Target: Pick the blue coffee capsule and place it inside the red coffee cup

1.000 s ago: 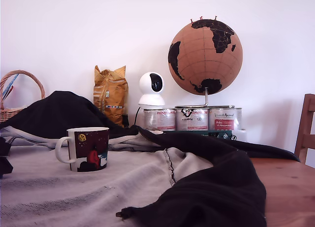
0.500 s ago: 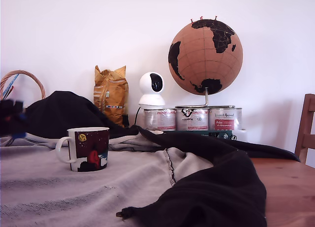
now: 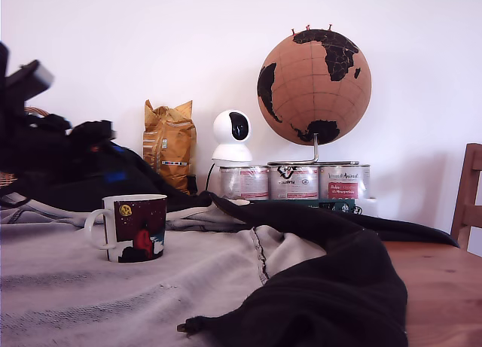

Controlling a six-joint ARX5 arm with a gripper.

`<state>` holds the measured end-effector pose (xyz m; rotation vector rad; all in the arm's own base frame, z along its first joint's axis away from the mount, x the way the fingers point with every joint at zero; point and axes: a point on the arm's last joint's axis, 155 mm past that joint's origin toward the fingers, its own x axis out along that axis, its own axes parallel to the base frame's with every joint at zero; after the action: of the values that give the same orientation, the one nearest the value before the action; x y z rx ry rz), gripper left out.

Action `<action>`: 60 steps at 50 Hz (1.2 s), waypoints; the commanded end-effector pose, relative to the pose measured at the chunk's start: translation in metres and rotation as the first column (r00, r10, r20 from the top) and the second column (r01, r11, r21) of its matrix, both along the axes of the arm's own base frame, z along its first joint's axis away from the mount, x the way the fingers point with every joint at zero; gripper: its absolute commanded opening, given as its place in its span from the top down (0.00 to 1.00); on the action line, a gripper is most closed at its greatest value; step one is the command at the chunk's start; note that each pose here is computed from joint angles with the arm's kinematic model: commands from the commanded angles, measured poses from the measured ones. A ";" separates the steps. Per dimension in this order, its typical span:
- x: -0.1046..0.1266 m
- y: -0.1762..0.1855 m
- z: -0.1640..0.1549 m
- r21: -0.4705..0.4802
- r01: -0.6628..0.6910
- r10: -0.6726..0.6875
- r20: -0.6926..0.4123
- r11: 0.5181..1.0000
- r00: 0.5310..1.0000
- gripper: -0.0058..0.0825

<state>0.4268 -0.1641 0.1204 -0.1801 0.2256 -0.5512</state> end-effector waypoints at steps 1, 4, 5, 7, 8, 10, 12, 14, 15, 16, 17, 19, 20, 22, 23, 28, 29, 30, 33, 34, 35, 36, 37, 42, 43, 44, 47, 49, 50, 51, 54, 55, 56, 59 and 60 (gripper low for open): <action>0.001 -0.006 0.001 0.020 0.014 -0.014 0.009 1.000 1.000 0.85; 0.000 -0.010 -0.001 0.028 0.024 -0.023 -0.002 0.999 1.000 0.85; 0.000 -0.011 -0.002 0.029 0.026 -0.025 -0.006 0.999 1.000 0.85; 0.000 -0.011 -0.004 0.031 0.026 -0.026 -0.017 0.999 1.000 0.84; 0.000 -0.011 -0.005 0.032 0.026 -0.026 -0.022 0.999 0.999 0.84; 0.001 -0.010 -0.008 0.037 0.024 -0.023 -0.035 0.999 0.999 0.84; 0.001 -0.010 -0.010 0.041 0.021 -0.019 -0.048 0.999 0.999 0.84; 0.001 -0.010 -0.014 0.048 0.023 -0.020 -0.066 0.999 0.998 0.81; 0.001 -0.010 -0.016 0.054 0.024 -0.019 -0.074 0.998 0.997 0.78; 0.001 -0.010 -0.018 0.061 0.025 -0.020 -0.080 0.998 0.997 0.73; 0.001 -0.009 -0.021 0.070 0.027 -0.021 -0.091 0.997 0.996 0.68; 0.000 -0.009 -0.024 0.085 0.033 -0.024 -0.103 0.996 0.994 0.56; 0.000 -0.010 -0.026 0.094 0.036 -0.026 -0.106 0.995 0.994 0.49; 0.000 -0.010 -0.028 0.105 0.042 -0.030 -0.114 0.994 0.993 0.37; 0.000 -0.010 -0.029 0.105 0.045 -0.033 -0.118 0.993 0.993 0.33; 0.000 -0.011 -0.028 0.103 0.047 -0.035 -0.121 0.994 0.992 0.25; 0.001 -0.011 -0.027 0.103 0.047 -0.035 -0.120 0.994 0.992 0.25; 0.001 -0.012 -0.027 0.103 0.047 -0.035 -0.119 0.994 0.992 0.25; 0.002 -0.012 -0.026 0.102 0.047 -0.035 -0.117 0.994 0.993 0.25; 0.002 -0.012 -0.026 0.102 0.047 -0.035 -0.116 0.994 0.993 0.25; 0.002 -0.012 -0.026 0.102 0.047 -0.035 -0.115 0.994 0.993 0.25; 0.002 -0.012 -0.025 0.102 0.047 -0.035 -0.114 0.994 0.993 0.25; 0.003 -0.012 -0.025 0.101 0.047 -0.035 -0.113 0.994 0.993 0.25; 0.004 -0.012 -0.022 0.100 0.046 -0.036 -0.105 0.994 0.994 0.25; 0.004 -0.012 -0.021 0.099 0.046 -0.035 -0.103 0.994 0.994 0.26; 0.005 -0.012 -0.019 0.099 0.044 -0.034 -0.100 0.994 0.994 0.27; 0.005 -0.012 -0.015 0.098 0.041 -0.032 -0.091 0.994 0.995 0.31; 0.005 -0.012 -0.012 0.097 0.040 -0.032 -0.085 0.995 0.996 0.35; 0.005 -0.011 -0.009 0.096 0.038 -0.030 -0.082 0.995 0.996 0.37; 0.005 -0.011 -0.007 0.097 0.034 -0.027 -0.079 0.995 0.997 0.39; 0.004 -0.008 0.000 0.099 0.019 -0.012 -0.069 0.995 0.998 0.46; 0.004 -0.007 0.003 0.100 0.013 -0.006 -0.066 0.995 0.998 0.48; 0.004 -0.005 0.006 0.101 0.007 -0.001 -0.063 0.995 0.998 0.51; 0.003 -0.002 0.015 0.103 -0.007 0.012 -0.053 0.995 0.999 0.62; 0.002 -0.001 0.018 0.106 -0.011 0.016 -0.048 0.994 0.999 0.66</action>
<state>0.4267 -0.1670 0.1121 -0.1024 0.3629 -0.5234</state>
